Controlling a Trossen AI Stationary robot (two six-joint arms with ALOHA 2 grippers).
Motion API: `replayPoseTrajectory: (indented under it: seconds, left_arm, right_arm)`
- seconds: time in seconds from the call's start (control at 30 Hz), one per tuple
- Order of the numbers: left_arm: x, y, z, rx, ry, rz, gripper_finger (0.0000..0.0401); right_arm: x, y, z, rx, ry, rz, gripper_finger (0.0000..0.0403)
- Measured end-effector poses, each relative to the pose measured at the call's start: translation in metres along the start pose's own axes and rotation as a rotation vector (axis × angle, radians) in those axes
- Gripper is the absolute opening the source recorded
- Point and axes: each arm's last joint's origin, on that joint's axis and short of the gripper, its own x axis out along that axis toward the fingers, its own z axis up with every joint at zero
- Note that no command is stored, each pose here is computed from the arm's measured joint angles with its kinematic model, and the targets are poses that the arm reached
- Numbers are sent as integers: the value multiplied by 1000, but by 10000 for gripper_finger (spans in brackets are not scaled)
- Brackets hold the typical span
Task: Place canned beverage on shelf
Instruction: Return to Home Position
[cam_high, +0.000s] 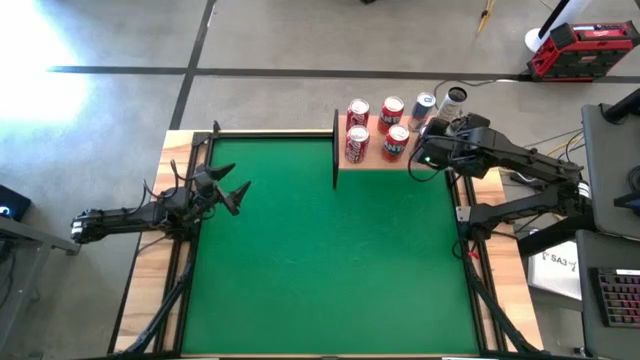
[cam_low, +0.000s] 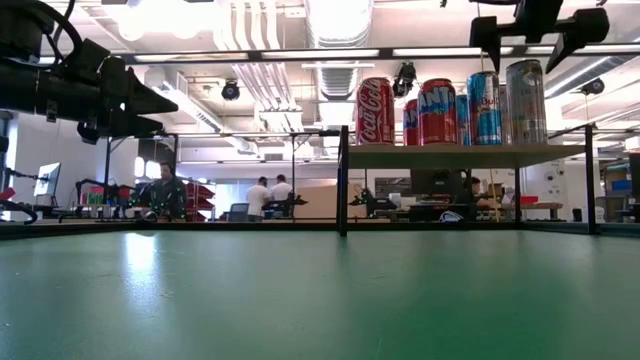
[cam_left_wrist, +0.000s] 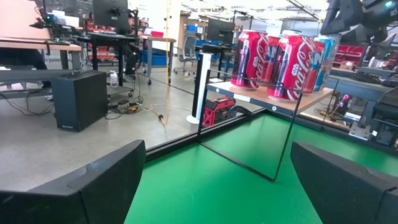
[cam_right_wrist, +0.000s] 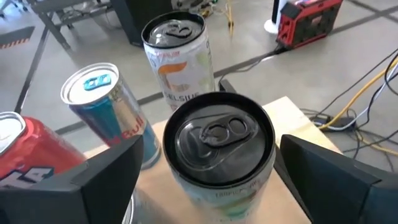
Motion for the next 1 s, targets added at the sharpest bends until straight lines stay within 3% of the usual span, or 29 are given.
replayPoseTrajectory:
  seconds: [0.53,0.77,1.0]
  left_arm:
    - [0,0,0,0,0,0,386]
    - [0,0,0,0,0,0,386]
    - [0,0,0,0,0,0,386]
  right_arm:
    - [-19,-15,25,50,198,94,370]
    - [-35,-24,40,52,451,205,370]
    - [-47,-27,39,-3,835,303,370]
